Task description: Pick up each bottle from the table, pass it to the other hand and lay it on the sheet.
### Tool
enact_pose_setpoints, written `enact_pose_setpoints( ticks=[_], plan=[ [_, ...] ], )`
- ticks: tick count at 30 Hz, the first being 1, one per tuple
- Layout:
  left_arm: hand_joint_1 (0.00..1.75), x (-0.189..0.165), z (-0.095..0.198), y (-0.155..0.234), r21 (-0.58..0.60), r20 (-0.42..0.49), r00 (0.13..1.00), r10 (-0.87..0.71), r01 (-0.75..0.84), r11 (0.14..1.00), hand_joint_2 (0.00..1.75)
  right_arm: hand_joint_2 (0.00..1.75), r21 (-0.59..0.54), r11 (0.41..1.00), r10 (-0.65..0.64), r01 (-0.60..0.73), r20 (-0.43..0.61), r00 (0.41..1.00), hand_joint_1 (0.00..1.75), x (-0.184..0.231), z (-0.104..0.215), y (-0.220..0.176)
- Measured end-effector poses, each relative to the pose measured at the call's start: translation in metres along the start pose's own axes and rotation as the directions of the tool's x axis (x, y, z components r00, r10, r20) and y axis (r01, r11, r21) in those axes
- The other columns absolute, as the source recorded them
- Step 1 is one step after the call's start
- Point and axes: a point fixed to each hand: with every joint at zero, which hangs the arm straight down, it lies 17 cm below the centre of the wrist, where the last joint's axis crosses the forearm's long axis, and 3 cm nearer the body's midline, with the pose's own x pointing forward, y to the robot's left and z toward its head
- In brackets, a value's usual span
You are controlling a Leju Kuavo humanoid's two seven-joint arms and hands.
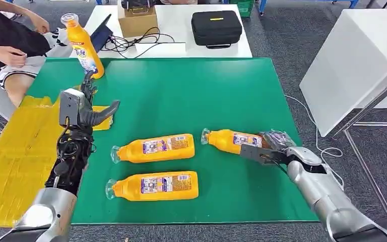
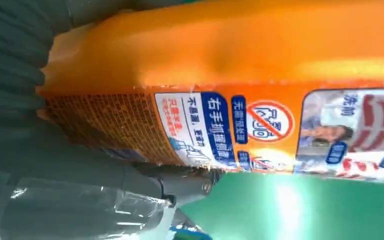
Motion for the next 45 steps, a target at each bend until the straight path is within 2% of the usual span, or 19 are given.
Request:
enact_pose_setpoints(
  ticks=[6,10,13,17,24,28,33,38,42,45],
  plan=[
    [0.00,-0.005,0.004,0.001,0.000,-0.009,1.000,-0.003,0.003,1.000,1.75,1.75,-0.025,0.999,-0.021,0.021,-0.003,1.000,1.75,0.002,0.000,0.000],
    [0.00,-0.007,0.005,0.002,0.004,-0.013,1.000,-0.007,0.007,1.000,1.75,1.75,-0.096,0.994,-0.060,0.059,-0.009,0.998,1.75,0.007,0.001,-0.008],
    [0.00,-0.011,0.008,0.005,0.011,-0.021,1.000,-0.008,0.008,1.000,1.75,1.75,-0.197,0.972,-0.131,0.131,0.012,0.991,1.75,0.019,0.004,-0.024],
    [0.00,-0.014,0.012,0.008,0.020,-0.022,1.000,-0.008,0.008,1.000,1.75,1.75,-0.330,0.913,-0.229,0.241,0.078,0.970,1.75,0.041,0.013,-0.058],
    [0.00,-0.016,0.014,0.001,-0.016,-0.037,0.999,0.030,-0.031,0.999,1.75,1.75,-0.487,0.748,-0.370,0.452,0.259,0.892,1.75,0.065,0.037,-0.115],
    [0.00,-0.014,0.014,-0.011,-0.066,-0.040,0.998,0.051,-0.053,0.996,1.75,1.75,-0.490,0.682,-0.394,0.543,0.380,0.837,1.75,0.088,0.046,-0.132],
    [0.00,0.012,0.011,-0.032,-0.137,-0.007,0.990,0.141,-0.141,0.980,1.75,1.75,-0.457,0.626,-0.384,0.632,0.525,0.760,1.75,0.129,0.054,-0.145],
    [0.00,0.025,0.011,-0.041,-0.160,0.016,0.986,0.167,-0.163,0.974,1.75,1.75,-0.443,0.606,-0.391,0.660,0.557,0.733,1.75,0.143,0.055,-0.150],
    [0.00,0.044,0.013,-0.051,-0.219,0.040,0.959,0.280,-0.265,0.939,1.75,1.75,-0.416,0.595,-0.386,0.687,0.602,0.699,1.75,0.156,0.058,-0.154],
    [0.00,0.060,0.016,-0.064,-0.262,0.063,0.950,0.306,-0.280,0.923,1.75,1.75,-0.397,0.592,-0.380,0.702,0.630,0.677,1.75,0.169,0.059,-0.158]
  ],
)
